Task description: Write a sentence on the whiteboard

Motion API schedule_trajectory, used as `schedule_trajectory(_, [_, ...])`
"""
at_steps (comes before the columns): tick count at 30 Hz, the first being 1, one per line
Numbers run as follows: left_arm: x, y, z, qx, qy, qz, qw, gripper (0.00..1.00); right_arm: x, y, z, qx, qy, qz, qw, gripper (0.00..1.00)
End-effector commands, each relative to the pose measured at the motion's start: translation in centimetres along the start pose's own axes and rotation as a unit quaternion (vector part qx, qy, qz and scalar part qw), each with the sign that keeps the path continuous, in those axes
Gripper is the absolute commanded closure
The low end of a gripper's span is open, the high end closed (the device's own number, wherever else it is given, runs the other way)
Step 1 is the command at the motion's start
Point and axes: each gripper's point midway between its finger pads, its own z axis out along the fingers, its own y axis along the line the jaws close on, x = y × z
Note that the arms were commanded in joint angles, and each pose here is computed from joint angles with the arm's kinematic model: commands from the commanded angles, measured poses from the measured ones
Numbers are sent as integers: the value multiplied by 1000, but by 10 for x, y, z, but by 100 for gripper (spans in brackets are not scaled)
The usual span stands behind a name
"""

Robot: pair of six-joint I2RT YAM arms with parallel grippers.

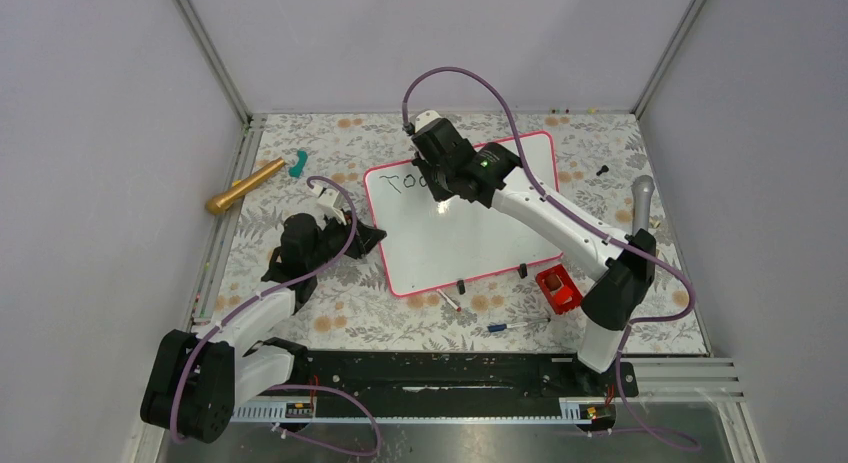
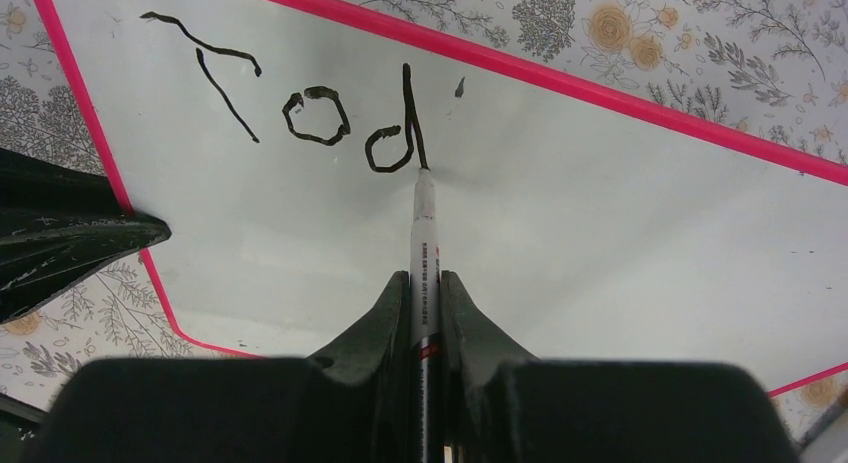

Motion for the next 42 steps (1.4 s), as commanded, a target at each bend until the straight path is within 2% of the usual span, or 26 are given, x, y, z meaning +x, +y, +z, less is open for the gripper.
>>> schedule_trajectory(1, [-14, -10, 1, 19, -21, 41, 999, 100, -14, -6, -16, -3, -30, 21, 999, 100])
schedule_trajectory(9, [-14, -9, 1, 17, -21, 42, 999, 100, -25, -8, -33, -19, -64, 37, 997, 100])
schedule_trajectory(42, [-14, -9, 1, 16, -21, 42, 999, 100, -25, -29, -6, 32, -44, 35, 998, 100])
